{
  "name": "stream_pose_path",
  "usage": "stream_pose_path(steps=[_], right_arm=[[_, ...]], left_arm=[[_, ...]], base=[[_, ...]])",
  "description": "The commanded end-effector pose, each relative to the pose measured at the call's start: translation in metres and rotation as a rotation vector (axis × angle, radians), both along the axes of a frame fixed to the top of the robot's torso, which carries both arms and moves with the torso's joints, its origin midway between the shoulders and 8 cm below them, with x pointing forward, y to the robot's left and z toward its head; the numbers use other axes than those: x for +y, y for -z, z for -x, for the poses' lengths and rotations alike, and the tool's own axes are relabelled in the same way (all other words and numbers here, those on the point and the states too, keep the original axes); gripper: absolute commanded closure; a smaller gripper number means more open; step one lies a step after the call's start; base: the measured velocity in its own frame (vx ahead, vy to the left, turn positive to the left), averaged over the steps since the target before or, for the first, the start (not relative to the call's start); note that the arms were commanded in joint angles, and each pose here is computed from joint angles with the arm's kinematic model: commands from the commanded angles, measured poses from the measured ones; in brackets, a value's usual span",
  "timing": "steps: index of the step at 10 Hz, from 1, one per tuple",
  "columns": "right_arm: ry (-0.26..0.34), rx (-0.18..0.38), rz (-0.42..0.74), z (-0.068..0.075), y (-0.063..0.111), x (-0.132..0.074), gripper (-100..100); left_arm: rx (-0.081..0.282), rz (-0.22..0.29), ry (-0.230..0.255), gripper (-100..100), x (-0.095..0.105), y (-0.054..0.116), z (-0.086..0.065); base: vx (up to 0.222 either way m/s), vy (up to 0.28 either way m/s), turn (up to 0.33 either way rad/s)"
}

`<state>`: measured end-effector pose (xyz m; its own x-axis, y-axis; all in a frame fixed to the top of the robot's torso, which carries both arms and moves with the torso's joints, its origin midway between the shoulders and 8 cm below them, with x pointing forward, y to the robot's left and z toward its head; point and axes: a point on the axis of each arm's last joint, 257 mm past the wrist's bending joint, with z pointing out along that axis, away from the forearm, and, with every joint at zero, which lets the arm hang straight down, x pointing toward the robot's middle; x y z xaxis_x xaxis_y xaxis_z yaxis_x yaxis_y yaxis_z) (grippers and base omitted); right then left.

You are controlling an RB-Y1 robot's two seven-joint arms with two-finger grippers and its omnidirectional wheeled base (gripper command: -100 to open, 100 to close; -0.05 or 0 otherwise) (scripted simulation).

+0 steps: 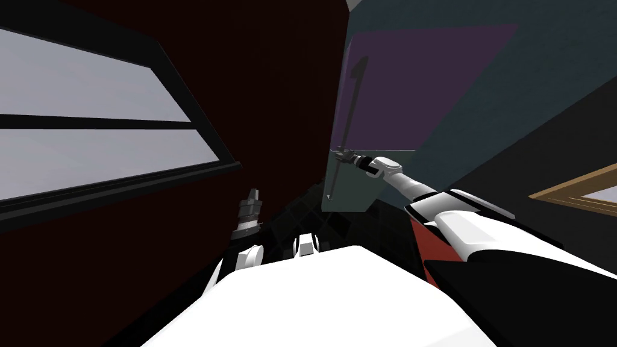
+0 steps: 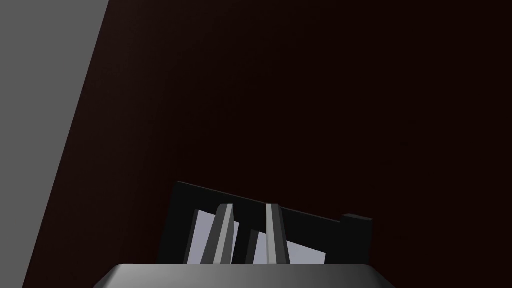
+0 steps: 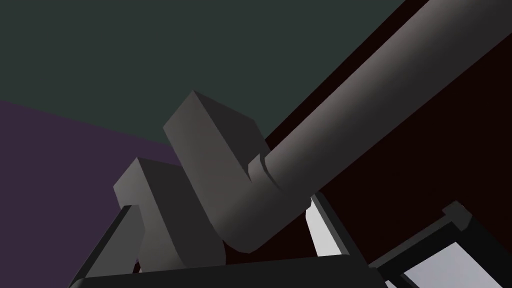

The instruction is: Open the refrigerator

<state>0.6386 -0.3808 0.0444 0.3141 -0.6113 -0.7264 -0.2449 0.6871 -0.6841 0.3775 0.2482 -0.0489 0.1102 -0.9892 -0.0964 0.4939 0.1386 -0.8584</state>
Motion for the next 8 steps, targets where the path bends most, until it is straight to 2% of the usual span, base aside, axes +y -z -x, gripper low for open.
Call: stream_pose_path(steps=[1, 3, 4, 7, 8], right_arm=[[-0.051, 0.007, 0.001, 0.004, 0.004, 0.019, 100], [-0.132, 0.005, 0.0, 0.012, 0.003, 0.048, 100], [-0.132, 0.005, 0.0, 0.012, 0.003, 0.048, 100], [-0.253, 0.003, 0.0, 0.028, 0.001, 0.09, 100], [-0.253, 0.003, 0.0, 0.028, 0.001, 0.09, 100]], left_arm=[[0.0, 0.0, 0.0, 0, 0.0, 0.0, 0.0], [0.0, 0.0, 0.0, 0, 0.0, 0.0, 0.0], [0.0, 0.0, 0.0, 0, 0.0, 0.0, 0.0], [0.0, 0.0, 0.0, 0, 0.0, 0.0, 0.0], [0.0, 0.0, 0.0, 0, 0.0, 0.0, 0.0]], base=[[-0.105, -0.062, -0.018], [-0.17, -0.192, 0.008], [-0.137, -0.182, 0.037], [-0.187, -0.157, -0.013], [-0.156, -0.132, 0.012]])
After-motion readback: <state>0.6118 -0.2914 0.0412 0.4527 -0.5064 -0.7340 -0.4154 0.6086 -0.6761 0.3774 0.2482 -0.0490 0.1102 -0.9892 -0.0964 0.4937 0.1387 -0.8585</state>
